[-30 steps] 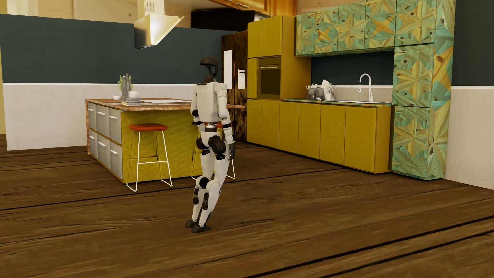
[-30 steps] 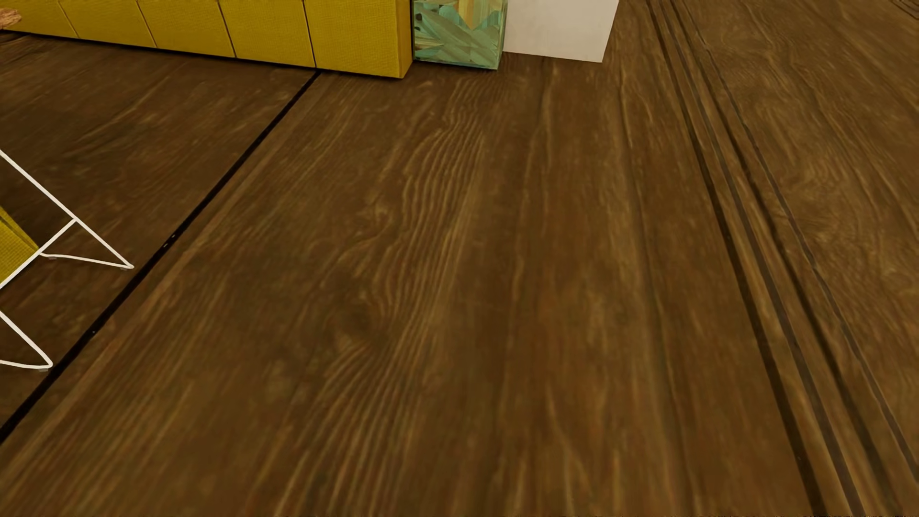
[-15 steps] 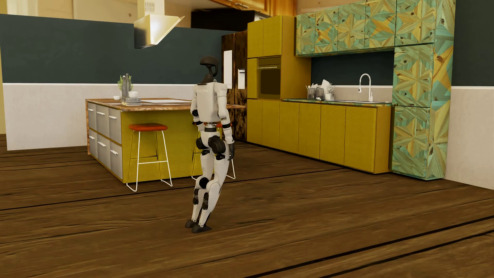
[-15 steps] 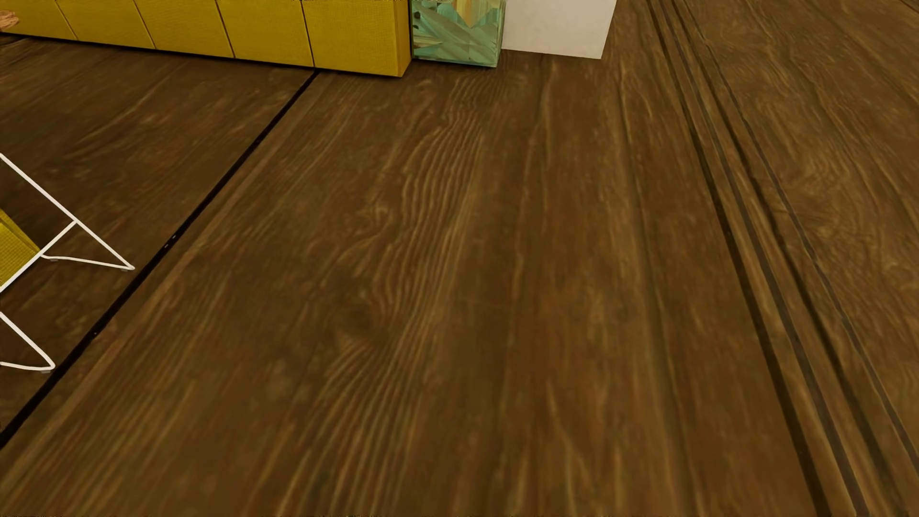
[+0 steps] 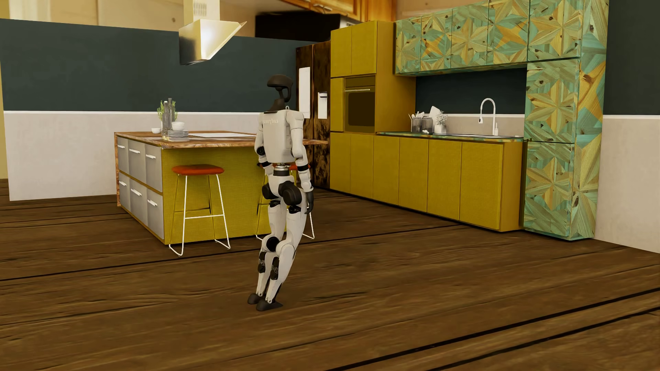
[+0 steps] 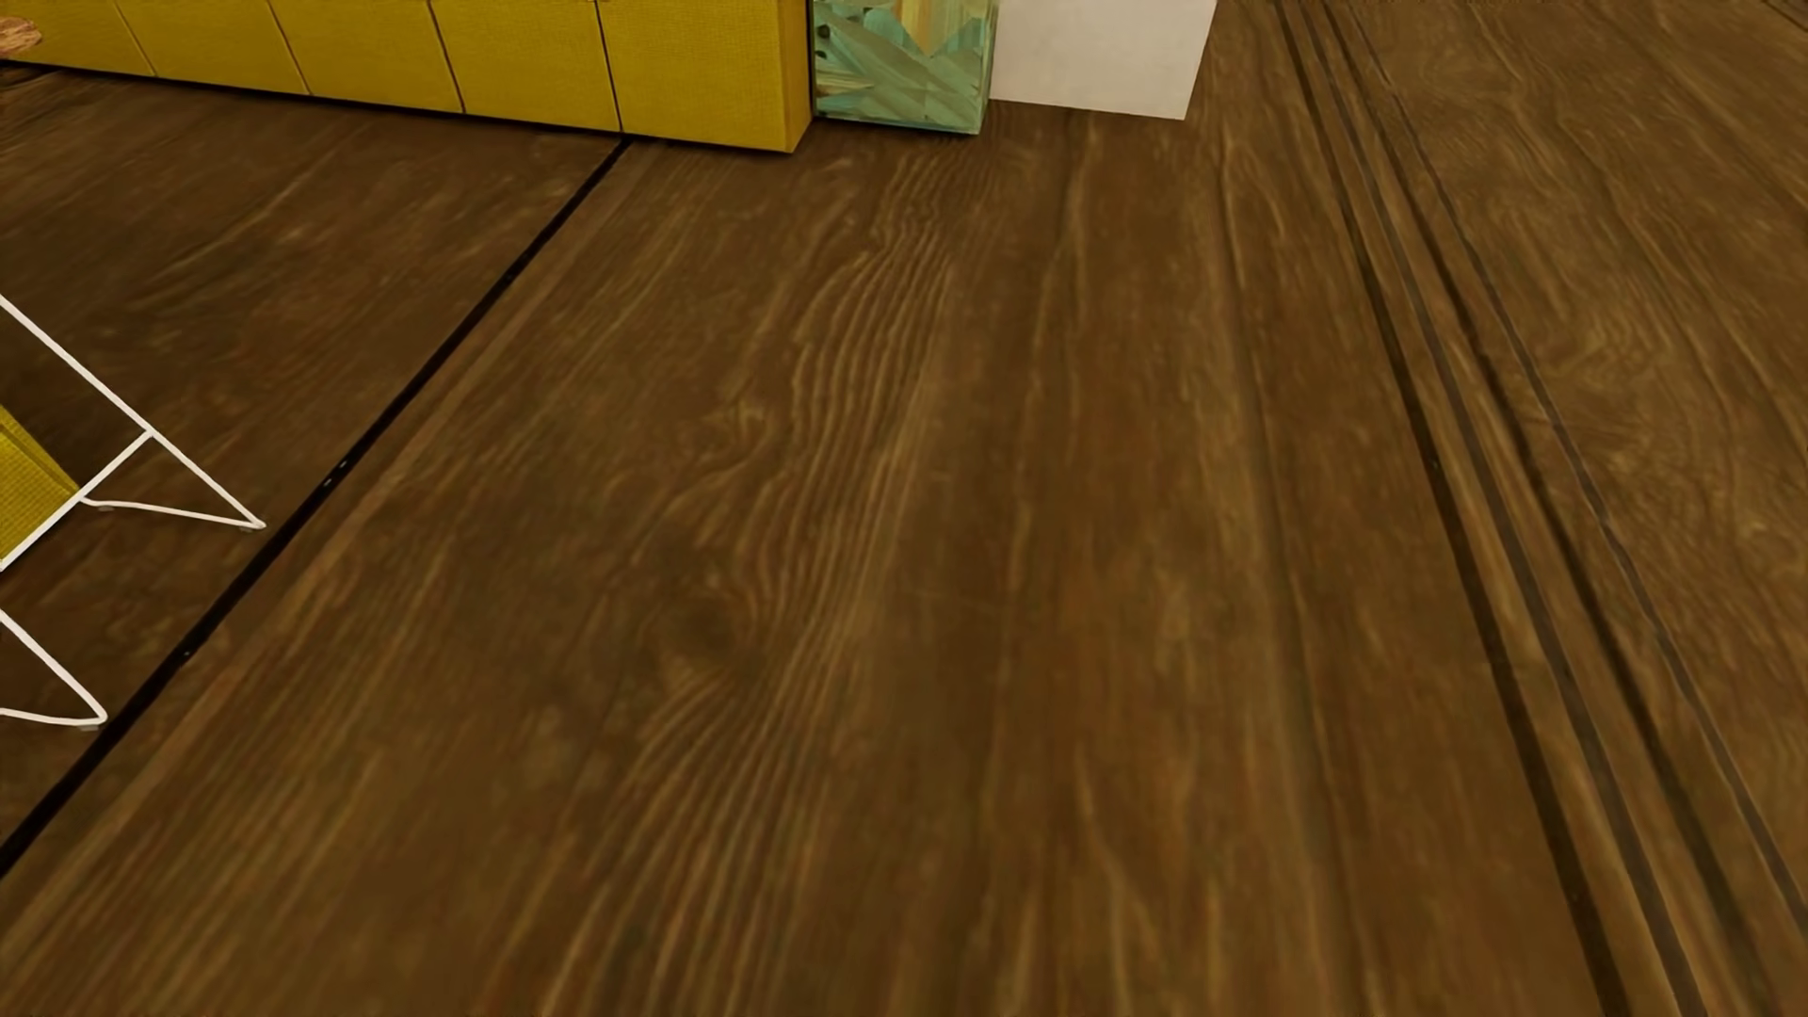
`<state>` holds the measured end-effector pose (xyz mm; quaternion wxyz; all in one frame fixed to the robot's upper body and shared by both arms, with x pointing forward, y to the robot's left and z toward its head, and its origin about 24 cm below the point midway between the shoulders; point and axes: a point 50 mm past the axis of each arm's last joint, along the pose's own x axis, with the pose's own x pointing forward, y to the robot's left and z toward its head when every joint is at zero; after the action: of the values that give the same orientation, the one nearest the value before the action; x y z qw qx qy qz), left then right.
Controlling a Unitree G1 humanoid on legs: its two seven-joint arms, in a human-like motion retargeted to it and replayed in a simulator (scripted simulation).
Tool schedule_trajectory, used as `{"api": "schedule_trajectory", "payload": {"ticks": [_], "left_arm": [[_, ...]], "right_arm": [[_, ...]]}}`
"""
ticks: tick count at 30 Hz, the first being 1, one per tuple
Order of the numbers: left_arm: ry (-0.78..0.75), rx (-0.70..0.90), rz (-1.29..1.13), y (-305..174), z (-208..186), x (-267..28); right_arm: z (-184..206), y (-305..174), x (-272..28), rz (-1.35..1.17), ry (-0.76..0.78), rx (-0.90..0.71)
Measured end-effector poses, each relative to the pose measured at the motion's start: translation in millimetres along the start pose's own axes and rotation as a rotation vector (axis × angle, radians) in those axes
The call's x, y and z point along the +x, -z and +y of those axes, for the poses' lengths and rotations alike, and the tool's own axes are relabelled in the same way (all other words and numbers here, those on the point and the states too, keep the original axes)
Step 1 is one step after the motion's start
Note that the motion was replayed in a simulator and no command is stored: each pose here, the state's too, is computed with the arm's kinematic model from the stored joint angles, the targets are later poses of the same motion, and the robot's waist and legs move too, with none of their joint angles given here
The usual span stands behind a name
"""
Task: Remain stationary
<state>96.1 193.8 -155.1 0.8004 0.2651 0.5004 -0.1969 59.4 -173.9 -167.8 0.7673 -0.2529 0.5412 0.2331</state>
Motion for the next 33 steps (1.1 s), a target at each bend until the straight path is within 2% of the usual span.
{"api": "schedule_trajectory", "payload": {"ticks": [33], "left_arm": [[0.017, 0.016, 0.006, 3.1, -4.9, -1.1]], "right_arm": [[-0.8, 8.9, -1.6, 0.028, 0.004, 0.008]]}}
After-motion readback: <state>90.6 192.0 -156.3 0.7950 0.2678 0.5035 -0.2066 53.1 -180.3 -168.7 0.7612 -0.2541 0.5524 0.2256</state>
